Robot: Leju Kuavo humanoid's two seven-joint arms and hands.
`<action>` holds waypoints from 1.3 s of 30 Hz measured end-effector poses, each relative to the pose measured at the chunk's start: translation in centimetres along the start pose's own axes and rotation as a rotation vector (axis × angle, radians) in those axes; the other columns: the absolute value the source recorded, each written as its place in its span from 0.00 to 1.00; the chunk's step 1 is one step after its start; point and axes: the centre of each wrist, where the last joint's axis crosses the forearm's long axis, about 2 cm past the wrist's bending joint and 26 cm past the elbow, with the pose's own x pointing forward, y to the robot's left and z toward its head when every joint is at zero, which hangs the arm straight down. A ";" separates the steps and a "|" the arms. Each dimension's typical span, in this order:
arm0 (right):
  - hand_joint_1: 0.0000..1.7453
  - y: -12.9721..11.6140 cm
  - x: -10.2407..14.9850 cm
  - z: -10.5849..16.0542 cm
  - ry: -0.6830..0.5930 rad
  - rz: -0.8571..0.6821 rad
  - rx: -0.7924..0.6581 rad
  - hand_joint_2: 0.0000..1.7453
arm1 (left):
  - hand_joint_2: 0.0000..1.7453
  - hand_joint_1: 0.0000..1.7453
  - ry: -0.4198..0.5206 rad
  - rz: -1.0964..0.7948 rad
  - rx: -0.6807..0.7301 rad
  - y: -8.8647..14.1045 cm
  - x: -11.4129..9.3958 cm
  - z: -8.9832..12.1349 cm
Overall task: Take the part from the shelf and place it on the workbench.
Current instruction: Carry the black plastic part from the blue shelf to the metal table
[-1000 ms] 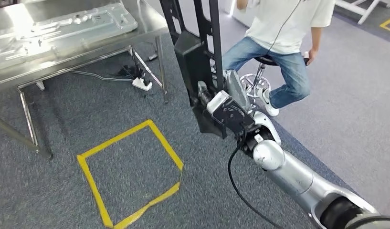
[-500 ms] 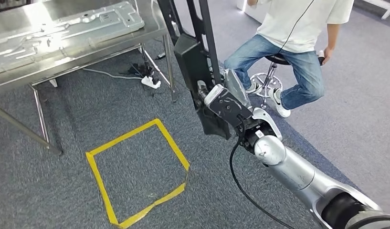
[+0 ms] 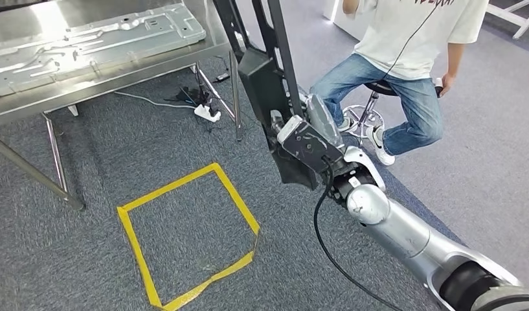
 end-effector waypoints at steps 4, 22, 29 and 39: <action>1.00 -0.1 -0.3 0.1 0.012 0.006 0.000 1.00 | 1.00 0.00 0.000 -0.005 -0.002 0.0 0.0 0.0; 1.00 -1.5 -0.6 -0.1 0.027 0.028 -0.035 1.00 | 1.00 0.00 0.007 -0.006 0.002 0.2 0.0 0.0; 1.00 -1.8 -0.6 -0.1 0.028 0.036 -0.039 1.00 | 1.00 0.00 0.008 -0.010 0.005 0.3 0.0 0.0; 1.00 -1.9 -0.9 -0.1 0.038 0.044 -0.040 1.00 | 1.00 0.00 0.008 -0.016 -0.001 0.1 0.1 0.0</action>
